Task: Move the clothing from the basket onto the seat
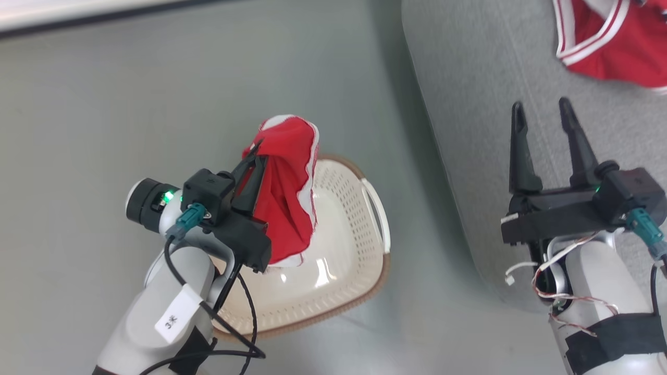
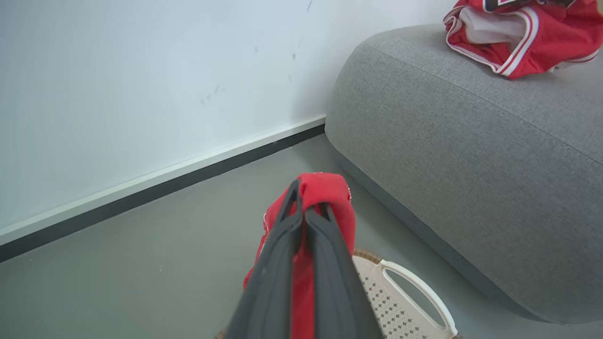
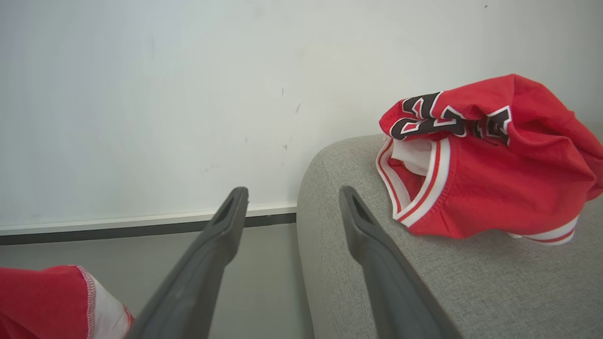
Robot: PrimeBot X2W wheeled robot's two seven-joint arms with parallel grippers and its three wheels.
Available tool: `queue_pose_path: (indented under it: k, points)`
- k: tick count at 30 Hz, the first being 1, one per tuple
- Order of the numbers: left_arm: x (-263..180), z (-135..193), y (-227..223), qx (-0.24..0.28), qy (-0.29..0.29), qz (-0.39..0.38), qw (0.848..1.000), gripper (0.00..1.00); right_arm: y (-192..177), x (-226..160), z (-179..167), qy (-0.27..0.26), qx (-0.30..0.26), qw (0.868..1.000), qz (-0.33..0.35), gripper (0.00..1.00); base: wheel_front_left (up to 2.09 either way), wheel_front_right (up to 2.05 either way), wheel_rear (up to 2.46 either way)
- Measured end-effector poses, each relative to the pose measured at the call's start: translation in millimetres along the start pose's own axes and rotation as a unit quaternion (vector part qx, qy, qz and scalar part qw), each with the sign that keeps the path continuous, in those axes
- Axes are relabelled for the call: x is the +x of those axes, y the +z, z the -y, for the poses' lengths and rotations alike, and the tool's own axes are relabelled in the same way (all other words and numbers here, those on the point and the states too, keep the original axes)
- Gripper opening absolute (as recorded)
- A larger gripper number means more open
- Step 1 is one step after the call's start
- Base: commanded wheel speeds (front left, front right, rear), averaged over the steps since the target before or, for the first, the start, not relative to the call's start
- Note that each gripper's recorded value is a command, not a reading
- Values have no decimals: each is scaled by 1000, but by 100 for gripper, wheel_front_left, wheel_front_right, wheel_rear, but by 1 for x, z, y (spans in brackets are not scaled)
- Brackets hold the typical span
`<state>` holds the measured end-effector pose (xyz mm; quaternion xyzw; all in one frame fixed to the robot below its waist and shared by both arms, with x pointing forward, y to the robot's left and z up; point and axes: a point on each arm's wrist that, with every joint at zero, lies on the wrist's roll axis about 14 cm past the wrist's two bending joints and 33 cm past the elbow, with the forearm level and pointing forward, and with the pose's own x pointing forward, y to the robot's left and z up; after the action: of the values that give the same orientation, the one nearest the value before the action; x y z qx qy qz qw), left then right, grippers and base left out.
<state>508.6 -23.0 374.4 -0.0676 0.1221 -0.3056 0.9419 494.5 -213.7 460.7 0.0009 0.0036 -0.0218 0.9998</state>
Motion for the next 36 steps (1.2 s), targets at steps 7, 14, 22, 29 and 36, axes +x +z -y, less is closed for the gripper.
queue_pose_path:
  k: [7, 14, 22, 29, 36]
  points:
    - [-20, -1, 55, 22, 10, 55, 998, 0, 27, -12, -11, 14, 5, 1000, 25, 100, 0, 0, 0]
    - [-46, 8, 93, 41, 13, 94, 995, 0, 47, -32, -19, 27, 12, 999, 40, 100, 0, 0, 0]
    - [-80, 19, 113, 62, 18, 113, 992, 0, 59, -61, -25, 39, 15, 998, 49, 100, 0, 0, 0]
    - [-106, 42, 128, 76, 8, 134, 988, 0, 63, -92, -48, 85, 7, 995, 52, 100, 0, 0, 0]
    - [-123, 72, 157, 96, -17, 175, 980, 0, 79, -111, -76, 135, 3, 988, 74, 100, 0, 0, 0]
